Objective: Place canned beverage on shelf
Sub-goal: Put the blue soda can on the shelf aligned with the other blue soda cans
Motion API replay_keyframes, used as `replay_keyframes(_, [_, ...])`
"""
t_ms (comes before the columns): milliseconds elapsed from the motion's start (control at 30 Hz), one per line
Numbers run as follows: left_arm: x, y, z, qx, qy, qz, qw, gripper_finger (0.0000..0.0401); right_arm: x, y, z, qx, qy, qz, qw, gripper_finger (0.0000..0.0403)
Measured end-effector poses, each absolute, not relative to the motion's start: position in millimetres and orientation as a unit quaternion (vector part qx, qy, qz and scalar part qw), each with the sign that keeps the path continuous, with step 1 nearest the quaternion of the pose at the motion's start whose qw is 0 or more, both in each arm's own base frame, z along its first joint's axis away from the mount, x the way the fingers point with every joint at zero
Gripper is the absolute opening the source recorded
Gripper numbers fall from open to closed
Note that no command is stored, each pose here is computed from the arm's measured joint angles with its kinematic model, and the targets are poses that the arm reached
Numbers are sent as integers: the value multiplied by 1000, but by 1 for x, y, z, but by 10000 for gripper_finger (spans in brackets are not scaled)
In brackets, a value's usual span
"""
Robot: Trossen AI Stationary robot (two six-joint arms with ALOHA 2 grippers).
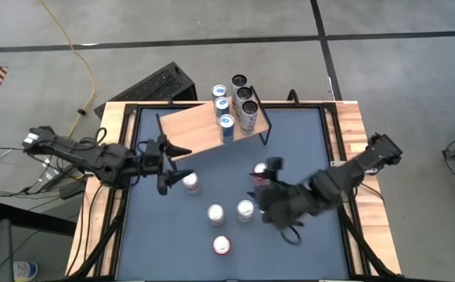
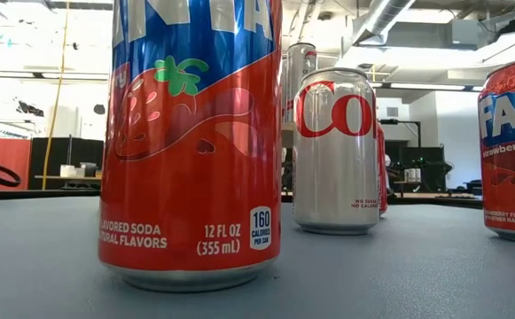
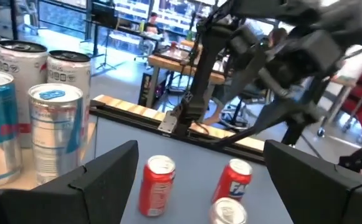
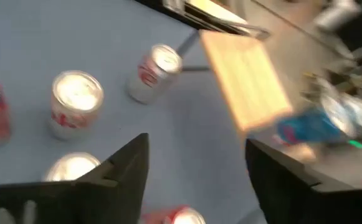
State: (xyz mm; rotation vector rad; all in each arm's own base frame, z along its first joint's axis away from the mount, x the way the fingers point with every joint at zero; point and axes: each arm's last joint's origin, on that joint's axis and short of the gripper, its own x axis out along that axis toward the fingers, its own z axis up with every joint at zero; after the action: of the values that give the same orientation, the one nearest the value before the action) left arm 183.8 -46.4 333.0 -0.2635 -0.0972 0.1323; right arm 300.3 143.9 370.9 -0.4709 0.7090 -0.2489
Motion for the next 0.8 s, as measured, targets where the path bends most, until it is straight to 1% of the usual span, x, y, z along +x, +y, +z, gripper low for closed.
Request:
replay_keyframes(100, [179,-59,335,-139,-57,55,987,333,321,123,366,-217,339,-72,913,186])
replay_keyframes(267, [172,-75,335,-143,-54,42,987,333,340,82,354,-216,335,-112,910,49])
replay_keyframes(300, [172,-77,335,-144,-53,41,987,333,343,76,351,-219,339,-118,907,26])
replay_keyframes(333, [171,-80,334,-143,-51,42,987,333,345,71,347,-221,340,-123,906,14])
replay_keyframes(400, [170,-85,333,-142,-46,41,988,333,350,62,340,-216,330,-135,909,12])
replay_keyframes(567, [173,-93,327,-135,-34,69,988,333,357,44,317,-208,323,-138,913,2])
replay_keyframes(667, [176,-96,324,-131,-29,72,988,333,361,34,312,-201,304,-157,918,1])
replay_keyframes(800, [180,-99,322,-140,-29,72,987,333,363,17,306,-197,305,-177,915,0])
